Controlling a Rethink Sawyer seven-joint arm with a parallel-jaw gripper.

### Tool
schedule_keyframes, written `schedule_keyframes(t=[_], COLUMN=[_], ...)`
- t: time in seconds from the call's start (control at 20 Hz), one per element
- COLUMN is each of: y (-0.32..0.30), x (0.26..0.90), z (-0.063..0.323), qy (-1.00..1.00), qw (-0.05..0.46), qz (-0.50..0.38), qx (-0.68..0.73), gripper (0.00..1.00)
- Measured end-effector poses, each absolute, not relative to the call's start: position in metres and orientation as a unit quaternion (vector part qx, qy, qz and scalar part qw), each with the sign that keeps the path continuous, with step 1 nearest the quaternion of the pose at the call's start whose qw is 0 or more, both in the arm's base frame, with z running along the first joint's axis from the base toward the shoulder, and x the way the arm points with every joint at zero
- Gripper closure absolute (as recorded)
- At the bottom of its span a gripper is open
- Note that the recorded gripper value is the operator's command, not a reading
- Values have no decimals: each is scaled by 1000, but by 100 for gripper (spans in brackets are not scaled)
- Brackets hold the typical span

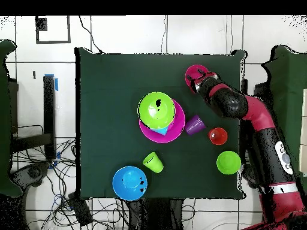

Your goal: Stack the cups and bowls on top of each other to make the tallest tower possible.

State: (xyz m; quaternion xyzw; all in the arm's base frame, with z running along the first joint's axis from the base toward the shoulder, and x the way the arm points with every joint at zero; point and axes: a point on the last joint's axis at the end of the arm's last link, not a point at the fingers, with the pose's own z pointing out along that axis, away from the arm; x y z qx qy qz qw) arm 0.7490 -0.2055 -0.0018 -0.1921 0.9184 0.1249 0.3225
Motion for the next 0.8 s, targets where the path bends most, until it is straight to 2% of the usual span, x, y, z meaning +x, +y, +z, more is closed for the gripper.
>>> schedule_keyframes(t=[0.8], y=[-181], x=[743], z=[-11], qy=[910], qw=[336], qz=[115], qx=[-215], gripper=[0])
